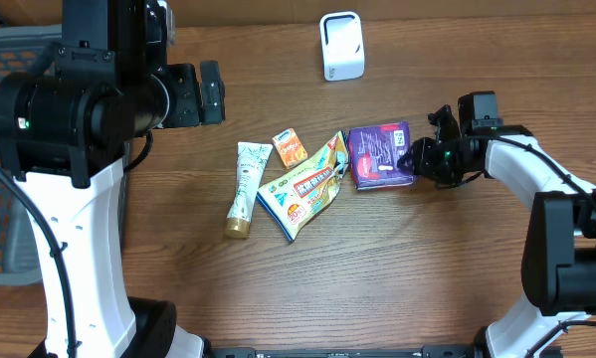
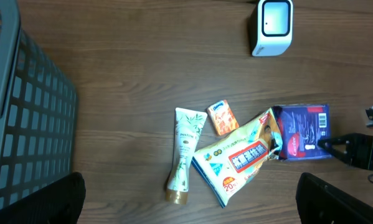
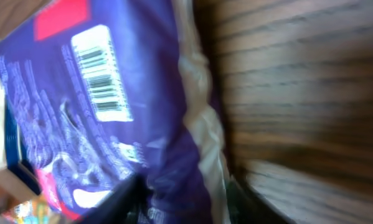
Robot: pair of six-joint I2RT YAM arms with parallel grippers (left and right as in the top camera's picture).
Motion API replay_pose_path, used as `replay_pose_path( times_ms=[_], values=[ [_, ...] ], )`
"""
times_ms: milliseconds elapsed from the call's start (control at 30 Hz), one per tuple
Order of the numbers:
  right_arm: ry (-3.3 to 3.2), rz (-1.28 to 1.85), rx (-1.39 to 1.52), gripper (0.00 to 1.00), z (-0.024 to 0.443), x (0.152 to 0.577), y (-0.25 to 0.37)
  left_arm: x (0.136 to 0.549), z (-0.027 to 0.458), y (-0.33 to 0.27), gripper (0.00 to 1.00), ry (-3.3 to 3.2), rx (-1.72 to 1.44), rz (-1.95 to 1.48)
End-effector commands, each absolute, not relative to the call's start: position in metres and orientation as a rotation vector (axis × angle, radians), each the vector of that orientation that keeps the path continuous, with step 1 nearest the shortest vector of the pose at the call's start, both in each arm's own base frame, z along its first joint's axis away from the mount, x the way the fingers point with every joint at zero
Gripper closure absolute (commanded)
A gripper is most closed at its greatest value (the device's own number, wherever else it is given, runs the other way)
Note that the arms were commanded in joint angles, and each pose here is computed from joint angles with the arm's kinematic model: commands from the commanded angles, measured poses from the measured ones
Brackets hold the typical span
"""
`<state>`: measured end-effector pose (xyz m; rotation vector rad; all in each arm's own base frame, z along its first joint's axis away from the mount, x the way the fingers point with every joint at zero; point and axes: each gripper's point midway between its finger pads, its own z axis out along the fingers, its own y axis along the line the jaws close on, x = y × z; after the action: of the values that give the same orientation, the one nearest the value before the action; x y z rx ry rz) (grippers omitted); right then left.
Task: Scan the item barcode
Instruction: 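Lift the purple box with the right gripper and turn it over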
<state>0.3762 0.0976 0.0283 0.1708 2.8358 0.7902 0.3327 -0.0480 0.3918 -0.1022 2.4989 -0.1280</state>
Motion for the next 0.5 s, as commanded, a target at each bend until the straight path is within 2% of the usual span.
replay_pose_path(
  times_ms=[0,133,233,467],
  values=[
    [2.878,0.724,0.2,0.78,0.017,0.368,0.091,0.333,0.393,-0.05,0.0,2.494,-0.092,-0.138],
    [2.869,0.711,0.231,0.96,0.025,0.375,0.081,0.333,0.393,-0.05,0.0,2.494,-0.092,-0.138],
    [2.892,0.62,0.283,0.96,0.035,0.38,0.064,0.333,0.393,-0.05,0.0,2.494,-0.092,-0.138],
    [2.942,0.102,0.452,0.96,0.071,0.387,-0.001,0.333,0.393,-0.05,0.0,2.494,-0.092,-0.138]
  ],
)
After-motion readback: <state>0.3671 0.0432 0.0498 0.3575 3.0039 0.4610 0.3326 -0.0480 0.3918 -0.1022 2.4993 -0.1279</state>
